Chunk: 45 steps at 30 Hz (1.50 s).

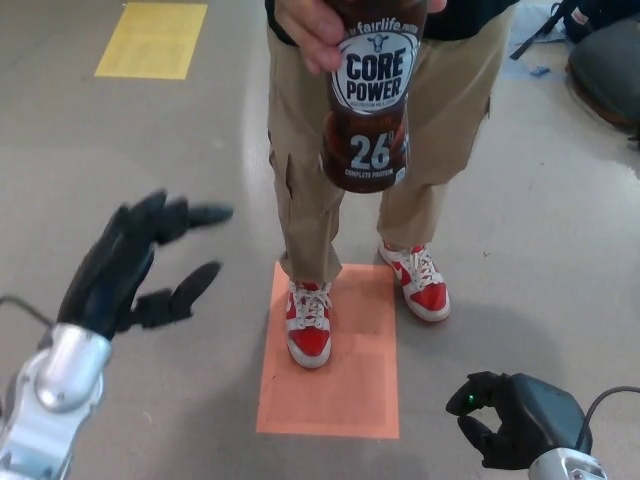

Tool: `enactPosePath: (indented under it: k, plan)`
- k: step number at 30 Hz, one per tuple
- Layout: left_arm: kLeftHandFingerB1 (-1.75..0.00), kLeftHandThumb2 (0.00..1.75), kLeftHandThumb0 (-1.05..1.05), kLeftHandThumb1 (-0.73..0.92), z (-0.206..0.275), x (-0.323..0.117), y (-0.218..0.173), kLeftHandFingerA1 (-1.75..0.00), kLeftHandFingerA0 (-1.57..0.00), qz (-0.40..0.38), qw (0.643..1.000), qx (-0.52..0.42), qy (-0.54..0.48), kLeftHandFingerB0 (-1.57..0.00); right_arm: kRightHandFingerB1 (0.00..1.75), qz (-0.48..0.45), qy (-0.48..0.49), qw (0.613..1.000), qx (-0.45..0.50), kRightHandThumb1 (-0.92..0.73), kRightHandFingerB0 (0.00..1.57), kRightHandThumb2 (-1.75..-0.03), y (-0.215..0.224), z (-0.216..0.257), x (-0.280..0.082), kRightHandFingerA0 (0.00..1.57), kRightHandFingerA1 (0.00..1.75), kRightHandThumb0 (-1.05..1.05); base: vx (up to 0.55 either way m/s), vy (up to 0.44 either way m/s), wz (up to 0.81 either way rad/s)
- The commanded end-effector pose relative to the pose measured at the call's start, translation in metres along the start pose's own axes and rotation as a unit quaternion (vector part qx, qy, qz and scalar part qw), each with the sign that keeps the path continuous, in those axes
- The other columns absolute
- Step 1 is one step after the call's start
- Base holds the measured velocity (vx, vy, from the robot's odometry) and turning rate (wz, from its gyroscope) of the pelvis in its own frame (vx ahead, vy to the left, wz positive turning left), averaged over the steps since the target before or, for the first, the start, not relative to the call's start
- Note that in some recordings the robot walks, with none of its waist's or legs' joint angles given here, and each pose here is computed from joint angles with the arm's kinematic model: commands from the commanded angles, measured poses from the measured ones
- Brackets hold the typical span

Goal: The robot recieved a bottle of protein shake from a person using its left hand and then shake the protein up and down 2 two times and hand it back to the person

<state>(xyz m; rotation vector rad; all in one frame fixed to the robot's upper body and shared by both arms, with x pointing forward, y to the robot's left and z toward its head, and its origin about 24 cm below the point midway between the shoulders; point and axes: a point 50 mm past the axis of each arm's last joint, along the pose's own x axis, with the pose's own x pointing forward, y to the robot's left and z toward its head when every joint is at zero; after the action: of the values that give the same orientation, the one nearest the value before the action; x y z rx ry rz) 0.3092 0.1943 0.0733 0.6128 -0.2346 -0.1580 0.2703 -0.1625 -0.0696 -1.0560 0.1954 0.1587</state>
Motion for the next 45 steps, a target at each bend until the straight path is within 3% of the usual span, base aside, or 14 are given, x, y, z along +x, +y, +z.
enactPosePath:
  k: [1, 12, 14, 15, 19, 20, 22, 23, 36, 45]
  plan:
    - [-0.21, 0.82, -0.69, 0.45, 0.058, 0.030, 0.033, -0.39, -0.05, -0.166, 0.970, -0.174, 0.040, -0.06, 0.57, -0.031, -0.017, 0.999, -0.007, -0.69, 0.88, -0.77, -0.003, -0.004, -0.003, 0.98, 0.86, -0.41, 0.00, 0.000, 0.00]
    - [-0.05, 0.80, -0.72, 0.43, 0.096, 0.049, 0.044, -0.06, 0.00, -0.252, 0.933, -0.253, 0.052, 0.00, 0.57, -0.026, -0.012, 1.000, 0.002, -0.68, 0.88, -0.75, -0.001, -0.005, -0.005, 0.98, 0.86, -0.41, 0.00, 0.000, 0.00]
    - [-0.09, 0.80, -0.70, 0.41, 0.100, 0.051, 0.045, -0.07, 0.00, -0.261, 0.926, -0.264, 0.064, 0.00, 0.58, -0.026, -0.012, 1.000, 0.003, -0.68, 0.87, -0.76, -0.001, -0.005, -0.005, 0.97, 0.87, -0.41, 0.00, 0.000, 0.00]
    - [0.00, 0.81, -0.77, 0.45, 0.103, 0.053, 0.046, -0.01, 0.00, -0.272, 0.920, -0.271, 0.076, 0.00, 0.59, -0.027, -0.016, 1.000, -0.002, -0.67, 0.87, -0.78, -0.001, -0.005, -0.005, 0.98, 0.89, -0.40, 0.00, 0.000, 0.00]
    - [0.00, 0.82, -0.78, 0.46, 0.110, 0.059, 0.048, -0.04, 0.00, -0.299, 0.908, -0.282, 0.083, 0.00, 0.62, -0.027, -0.018, 0.999, -0.005, -0.66, 0.87, -0.76, -0.002, -0.005, -0.005, 0.98, 0.92, -0.41, 0.00, 0.000, 0.00]
    - [0.00, 0.59, -0.74, 0.55, 0.113, 0.060, 0.049, 0.00, 0.00, -0.305, 0.905, -0.285, 0.082, 0.00, 0.60, -0.027, -0.020, 0.999, -0.009, -0.67, 0.85, -0.75, -0.003, -0.005, -0.004, 0.96, 0.95, -0.41, 0.00, 0.000, 0.00]
    - [0.00, 0.58, -0.78, 0.59, 0.116, 0.061, 0.049, 0.00, 0.00, -0.315, 0.903, -0.282, 0.079, 0.00, 0.59, -0.027, -0.019, 0.999, -0.008, -0.67, 0.86, -0.74, -0.003, -0.005, -0.004, 0.96, 0.96, -0.41, 0.00, 0.000, 0.00]
    - [0.00, 0.90, -0.88, 0.56, 0.117, 0.061, 0.049, -0.07, 0.00, -0.321, 0.903, -0.277, 0.077, 0.00, 0.60, -0.027, -0.017, 0.999, -0.008, -0.67, 0.87, -0.74, -0.003, -0.005, -0.004, 0.97, 0.95, -0.41, 0.00, 0.000, 0.00]
    - [0.00, 0.99, -0.95, 0.64, 0.133, 0.062, 0.035, -0.07, 0.00, -0.360, 0.894, -0.255, 0.083, 0.00, 0.62, -0.024, -0.008, 1.000, -0.002, -0.71, 0.86, -0.77, 0.000, -0.008, -0.007, 0.97, 0.93, -0.43, 0.00, 0.000, 0.00]
    - [0.00, 1.03, -0.98, 0.65, 0.146, 0.064, 0.028, -0.08, 0.00, -0.385, 0.888, -0.234, 0.086, 0.00, 0.67, -0.027, -0.021, 0.999, -0.012, -0.66, 0.86, -0.89, -0.001, -0.007, -0.007, 0.99, 0.89, -0.44, 0.00, 0.000, 0.00]
